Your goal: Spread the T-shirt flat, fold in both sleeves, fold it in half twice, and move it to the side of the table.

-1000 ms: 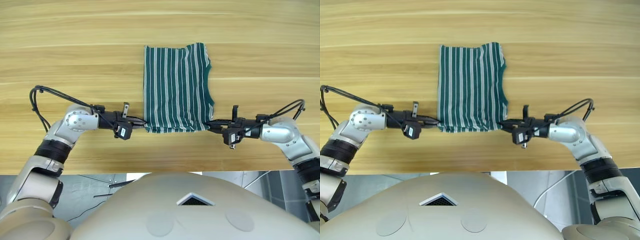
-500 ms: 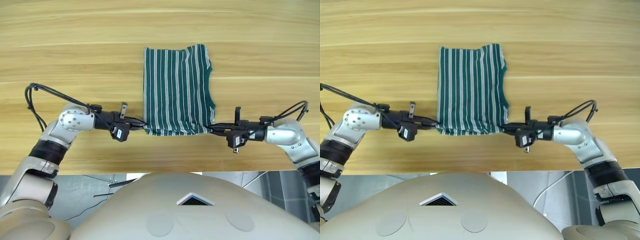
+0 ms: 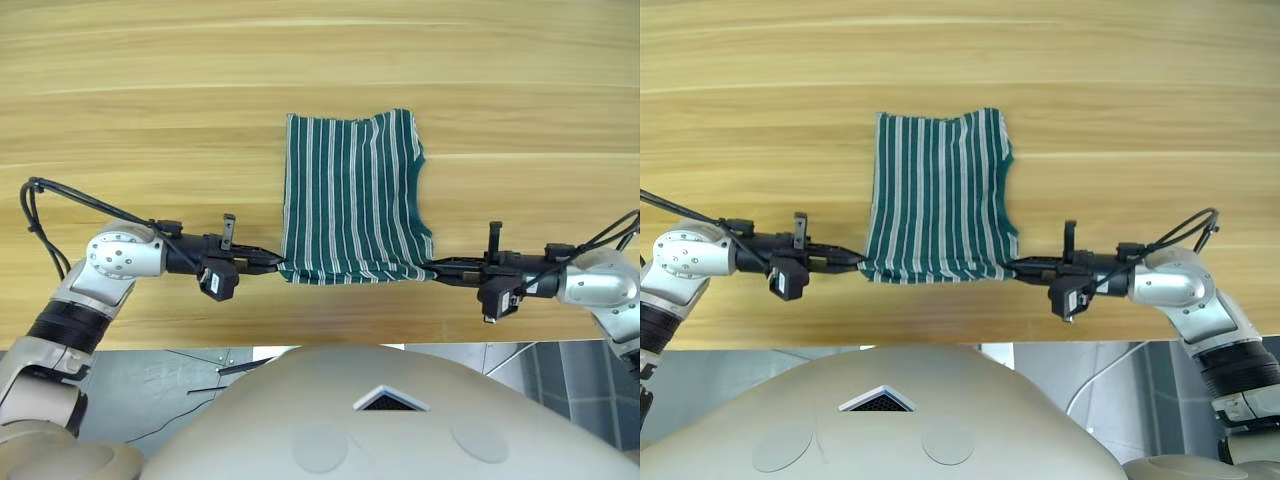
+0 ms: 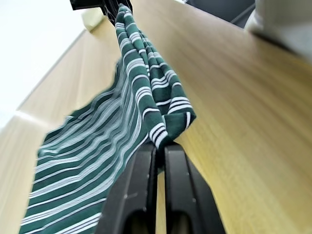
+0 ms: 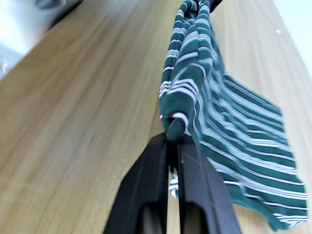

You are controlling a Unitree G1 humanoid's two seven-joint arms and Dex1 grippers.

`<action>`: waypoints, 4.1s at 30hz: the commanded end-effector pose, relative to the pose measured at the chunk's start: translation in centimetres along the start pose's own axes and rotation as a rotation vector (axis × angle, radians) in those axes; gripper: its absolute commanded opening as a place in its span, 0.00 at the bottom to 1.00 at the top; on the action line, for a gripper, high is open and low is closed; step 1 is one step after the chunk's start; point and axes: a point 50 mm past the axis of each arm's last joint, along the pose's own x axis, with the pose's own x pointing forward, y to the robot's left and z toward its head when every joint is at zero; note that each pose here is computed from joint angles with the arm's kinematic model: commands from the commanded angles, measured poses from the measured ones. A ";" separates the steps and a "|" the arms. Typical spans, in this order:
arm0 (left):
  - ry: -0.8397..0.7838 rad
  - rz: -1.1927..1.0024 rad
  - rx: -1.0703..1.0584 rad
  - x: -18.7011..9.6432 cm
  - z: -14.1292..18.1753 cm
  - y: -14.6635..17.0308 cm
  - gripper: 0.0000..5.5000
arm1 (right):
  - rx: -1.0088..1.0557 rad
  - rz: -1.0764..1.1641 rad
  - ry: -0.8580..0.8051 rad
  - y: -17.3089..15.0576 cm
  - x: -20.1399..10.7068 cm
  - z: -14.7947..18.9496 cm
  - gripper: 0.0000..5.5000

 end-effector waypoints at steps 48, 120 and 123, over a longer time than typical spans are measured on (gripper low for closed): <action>0.380 0.695 -0.442 5.4 -11.8 12.9 0.01 | 0.126 -0.433 0.357 -7.4 5.0 -9.0 0.01; -1.023 1.518 -0.976 -8.1 -11.0 13.8 0.01 | 0.234 -0.682 -0.150 -15.9 9.5 -6.4 0.51; -0.977 1.575 -1.026 -7.8 -11.4 13.8 0.00 | 0.203 -0.640 -0.123 -15.7 10.5 -6.2 0.41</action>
